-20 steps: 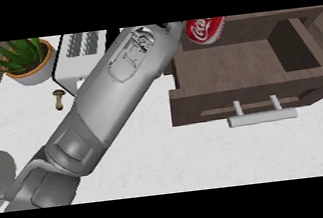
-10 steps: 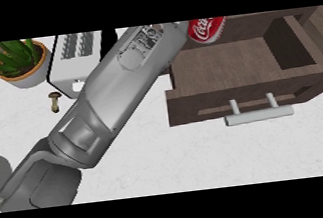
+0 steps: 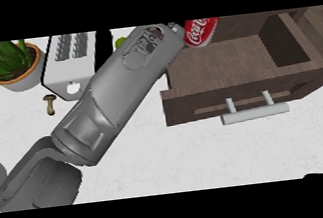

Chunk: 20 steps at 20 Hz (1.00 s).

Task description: Pick up the can, place it into the drawer and close the drawer

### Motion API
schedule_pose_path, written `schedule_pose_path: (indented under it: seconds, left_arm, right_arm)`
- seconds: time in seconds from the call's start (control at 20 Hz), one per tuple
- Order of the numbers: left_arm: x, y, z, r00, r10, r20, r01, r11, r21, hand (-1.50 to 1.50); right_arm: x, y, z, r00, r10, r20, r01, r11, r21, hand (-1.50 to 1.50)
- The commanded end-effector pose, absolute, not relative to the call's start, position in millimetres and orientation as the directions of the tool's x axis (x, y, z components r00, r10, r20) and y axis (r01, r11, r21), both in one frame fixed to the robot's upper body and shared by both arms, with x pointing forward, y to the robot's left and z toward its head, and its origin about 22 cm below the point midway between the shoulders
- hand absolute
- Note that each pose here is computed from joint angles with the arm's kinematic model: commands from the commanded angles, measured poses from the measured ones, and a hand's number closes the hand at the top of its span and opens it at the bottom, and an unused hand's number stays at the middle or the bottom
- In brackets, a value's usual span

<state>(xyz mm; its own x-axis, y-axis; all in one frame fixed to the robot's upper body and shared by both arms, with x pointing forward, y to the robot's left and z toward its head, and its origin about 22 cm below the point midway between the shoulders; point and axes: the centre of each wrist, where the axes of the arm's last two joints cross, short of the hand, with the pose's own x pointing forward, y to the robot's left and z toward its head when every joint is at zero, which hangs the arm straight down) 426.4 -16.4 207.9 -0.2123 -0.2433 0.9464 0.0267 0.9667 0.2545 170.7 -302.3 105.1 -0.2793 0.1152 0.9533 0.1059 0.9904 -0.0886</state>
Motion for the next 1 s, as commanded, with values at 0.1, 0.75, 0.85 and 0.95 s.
schedule_pose_path:
  seconds: [0.1, 0.75, 0.85, 0.95]
  left_arm:
    - [429.0, -7.9, 179.8, -0.229, -0.303, 0.925, -0.017, 0.952, 0.307, 1.50]
    - [426.0, -10.4, 168.4, -0.208, -0.355, 0.912, -0.080, 0.935, 0.345, -1.50]
    - [427.6, -2.6, 154.1, -0.200, -0.359, 0.911, -0.093, 0.933, 0.347, -1.50]
    - [430.7, -4.8, 165.8, -0.213, -0.364, 0.907, -0.124, 0.931, 0.344, -1.50]
  right_arm:
    - [169.7, -307.1, 104.3, -0.287, 0.108, 0.952, 0.094, 0.992, -0.084, -1.50]
    - [192.9, -296.0, 110.7, -0.285, 0.117, 0.951, 0.084, 0.992, -0.096, -1.50]
    - [184.0, -300.2, 119.4, -0.307, 0.112, 0.945, 0.078, 0.993, -0.092, -1.50]
    - [191.6, -288.1, 114.1, -0.306, 0.114, 0.945, 0.066, 0.993, -0.099, -1.50]
